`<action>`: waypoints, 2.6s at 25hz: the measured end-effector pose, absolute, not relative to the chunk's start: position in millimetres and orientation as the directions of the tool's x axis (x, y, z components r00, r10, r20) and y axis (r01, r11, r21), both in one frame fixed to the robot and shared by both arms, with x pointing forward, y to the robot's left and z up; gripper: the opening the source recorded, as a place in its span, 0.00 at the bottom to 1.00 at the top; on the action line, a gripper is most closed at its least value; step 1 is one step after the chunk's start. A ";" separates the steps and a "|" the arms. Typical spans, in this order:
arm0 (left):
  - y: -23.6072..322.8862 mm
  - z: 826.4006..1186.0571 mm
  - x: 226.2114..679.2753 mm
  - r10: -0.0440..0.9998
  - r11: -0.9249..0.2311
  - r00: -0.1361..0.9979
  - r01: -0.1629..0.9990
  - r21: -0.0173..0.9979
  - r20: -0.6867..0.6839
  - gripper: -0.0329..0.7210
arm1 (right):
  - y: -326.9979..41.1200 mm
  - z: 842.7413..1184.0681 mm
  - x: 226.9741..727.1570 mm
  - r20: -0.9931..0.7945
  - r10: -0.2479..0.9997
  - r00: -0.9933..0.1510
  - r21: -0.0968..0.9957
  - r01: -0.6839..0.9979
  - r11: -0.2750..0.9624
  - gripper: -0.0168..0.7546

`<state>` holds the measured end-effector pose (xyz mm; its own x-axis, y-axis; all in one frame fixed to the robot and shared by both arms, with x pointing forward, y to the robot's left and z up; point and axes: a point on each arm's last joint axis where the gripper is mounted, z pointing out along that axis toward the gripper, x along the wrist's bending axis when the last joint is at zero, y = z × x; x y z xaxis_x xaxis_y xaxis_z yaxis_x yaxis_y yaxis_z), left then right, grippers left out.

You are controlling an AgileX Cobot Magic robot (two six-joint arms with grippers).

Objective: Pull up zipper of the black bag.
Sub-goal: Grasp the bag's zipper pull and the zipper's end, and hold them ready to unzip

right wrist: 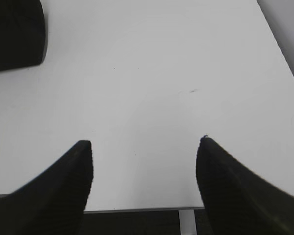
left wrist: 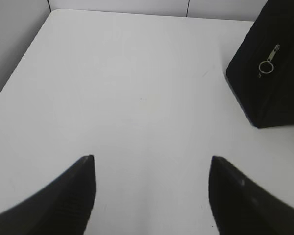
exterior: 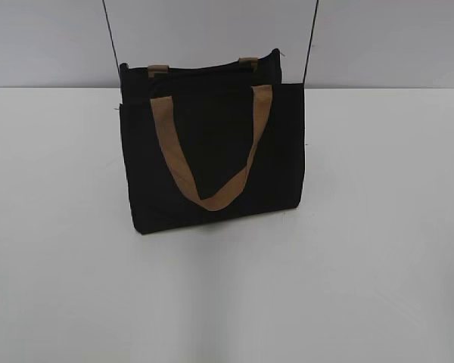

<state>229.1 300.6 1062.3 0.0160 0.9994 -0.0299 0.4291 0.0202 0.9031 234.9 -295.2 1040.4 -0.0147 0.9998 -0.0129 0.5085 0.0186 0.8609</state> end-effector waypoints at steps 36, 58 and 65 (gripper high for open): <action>267.1 1034.3 438.6 0.943 -0.224 0.261 0.036 0.974 0.208 0.77 | -295.2 1040.4 234.9 -0.013 1.000 -0.015 0.861 0.508 0.019 0.67; 257.5 907.8 547.0 0.683 -0.071 0.706 0.321 0.944 -0.188 0.60 | -295.2 1040.4 234.9 -0.013 1.000 -0.015 0.861 0.508 0.019 0.67; 252.3 889.5 560.8 0.613 -0.110 0.761 0.351 0.930 -0.214 0.55 | -295.2 1040.4 234.9 -0.013 1.000 -0.015 0.861 0.508 0.019 0.67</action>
